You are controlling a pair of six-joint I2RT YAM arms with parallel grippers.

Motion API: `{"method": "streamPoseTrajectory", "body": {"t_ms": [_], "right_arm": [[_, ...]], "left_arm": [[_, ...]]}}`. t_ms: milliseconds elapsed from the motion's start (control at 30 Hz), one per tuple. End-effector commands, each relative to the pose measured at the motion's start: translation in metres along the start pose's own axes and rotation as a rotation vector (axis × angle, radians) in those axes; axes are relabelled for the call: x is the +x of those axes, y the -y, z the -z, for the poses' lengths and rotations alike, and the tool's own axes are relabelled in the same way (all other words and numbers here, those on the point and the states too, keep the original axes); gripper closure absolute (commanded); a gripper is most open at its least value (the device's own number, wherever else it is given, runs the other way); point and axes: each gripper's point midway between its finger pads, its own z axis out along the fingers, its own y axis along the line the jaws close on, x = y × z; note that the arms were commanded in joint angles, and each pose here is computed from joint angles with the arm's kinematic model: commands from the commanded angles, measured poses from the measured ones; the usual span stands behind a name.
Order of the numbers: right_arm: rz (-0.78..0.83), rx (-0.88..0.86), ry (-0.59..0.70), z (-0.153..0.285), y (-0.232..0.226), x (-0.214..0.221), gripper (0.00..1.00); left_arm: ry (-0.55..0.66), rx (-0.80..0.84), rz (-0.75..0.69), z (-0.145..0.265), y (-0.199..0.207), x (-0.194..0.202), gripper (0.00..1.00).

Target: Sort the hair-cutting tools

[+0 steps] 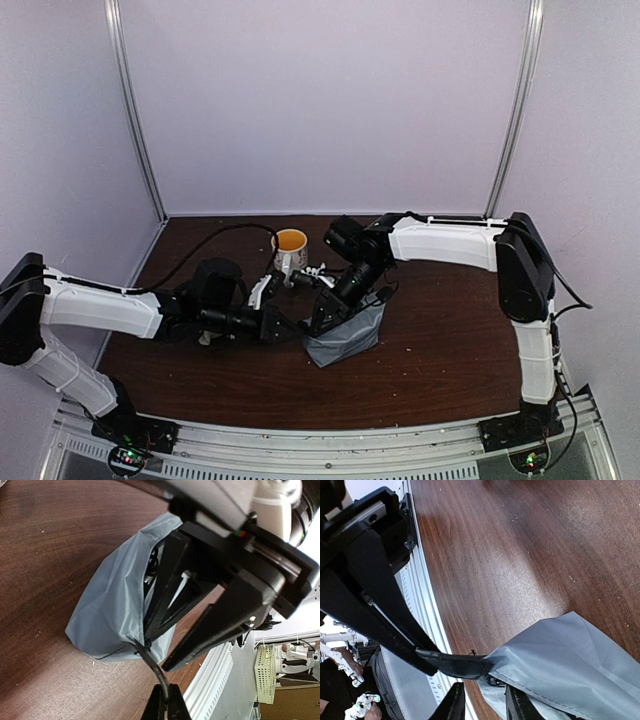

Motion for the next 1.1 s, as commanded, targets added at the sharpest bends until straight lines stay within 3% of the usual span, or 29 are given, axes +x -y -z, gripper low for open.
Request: {"method": "streamPoseTrajectory", "body": {"t_ms": [0, 333, 567, 1000, 1067], "right_arm": [[0.013, -0.002, 0.01, -0.001, -0.001, -0.007, 0.74], [0.031, 0.149, 0.018, 0.007, 0.018, -0.009, 0.93], [0.085, 0.249, 0.027, 0.026, 0.018, -0.007, 0.99], [0.129, 0.3, -0.002, 0.044, 0.017, 0.015, 1.0], [0.14, 0.275, -0.001, 0.041, 0.01, 0.015, 0.84]], "left_arm": [[0.028, 0.05, -0.063, -0.002, 0.02, -0.013, 1.0], [0.022, 0.041, -0.071, -0.002, 0.018, -0.011, 1.0], [0.01, -0.002, -0.061, -0.003, 0.007, -0.006, 1.0], [0.023, -0.13, -0.081, 0.009, -0.012, -0.006, 1.0], [0.022, -0.099, -0.088, 0.006, -0.007, -0.007, 1.0]]}}
